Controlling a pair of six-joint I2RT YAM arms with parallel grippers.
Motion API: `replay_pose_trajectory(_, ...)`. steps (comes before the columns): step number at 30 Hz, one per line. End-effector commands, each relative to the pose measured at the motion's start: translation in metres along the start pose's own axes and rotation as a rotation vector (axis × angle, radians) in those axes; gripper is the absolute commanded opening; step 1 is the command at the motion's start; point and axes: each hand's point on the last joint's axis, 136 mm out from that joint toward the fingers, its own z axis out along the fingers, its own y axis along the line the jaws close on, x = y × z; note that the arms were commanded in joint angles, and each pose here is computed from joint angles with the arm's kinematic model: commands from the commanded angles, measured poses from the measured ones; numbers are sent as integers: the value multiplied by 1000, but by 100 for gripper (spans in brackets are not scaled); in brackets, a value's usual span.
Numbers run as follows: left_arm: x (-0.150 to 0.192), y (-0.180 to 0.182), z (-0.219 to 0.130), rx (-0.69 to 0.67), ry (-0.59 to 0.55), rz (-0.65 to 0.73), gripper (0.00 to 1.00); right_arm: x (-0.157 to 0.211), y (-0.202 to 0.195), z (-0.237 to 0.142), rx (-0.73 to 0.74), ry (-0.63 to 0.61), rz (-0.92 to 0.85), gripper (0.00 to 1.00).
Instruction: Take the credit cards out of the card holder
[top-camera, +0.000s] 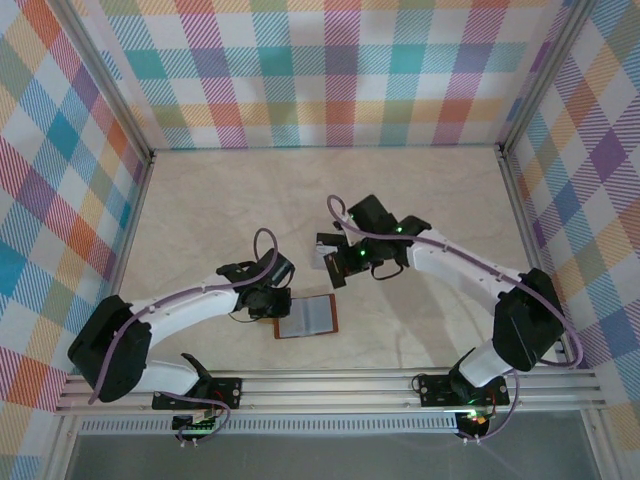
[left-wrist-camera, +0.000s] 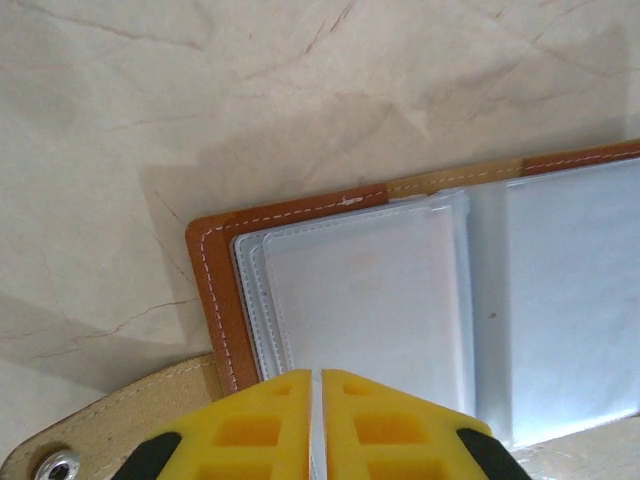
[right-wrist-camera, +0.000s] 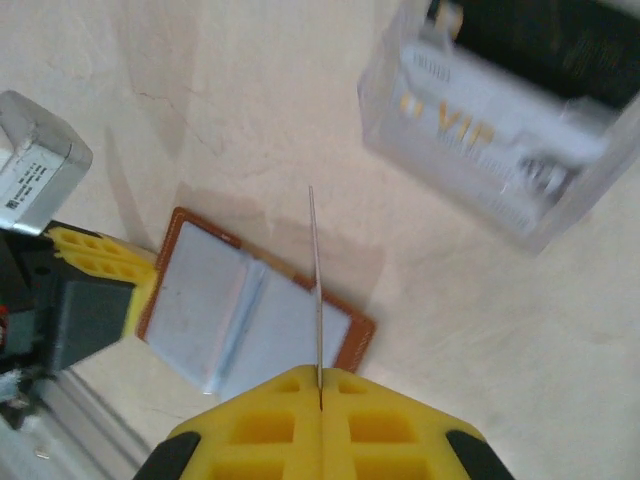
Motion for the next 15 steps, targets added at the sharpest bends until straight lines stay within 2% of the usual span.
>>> replay_pose_trajectory(1,-3,6,-11,-10,-37,-14,12,4,-11,-3,40,89,-362,0)
replay_pose_trajectory(5,-3,10,-15,-1,-49,-31,13,-13,-28,-3,109,164,-632,0)
replay_pose_trajectory(8,-2,14,-16,-4,-51,-42,13,-27,-42,1,143,218,-751,0)
replay_pose_trajectory(15,0,20,-20,-7,-49,-53,13,-54,-45,20,91,294,-940,0)
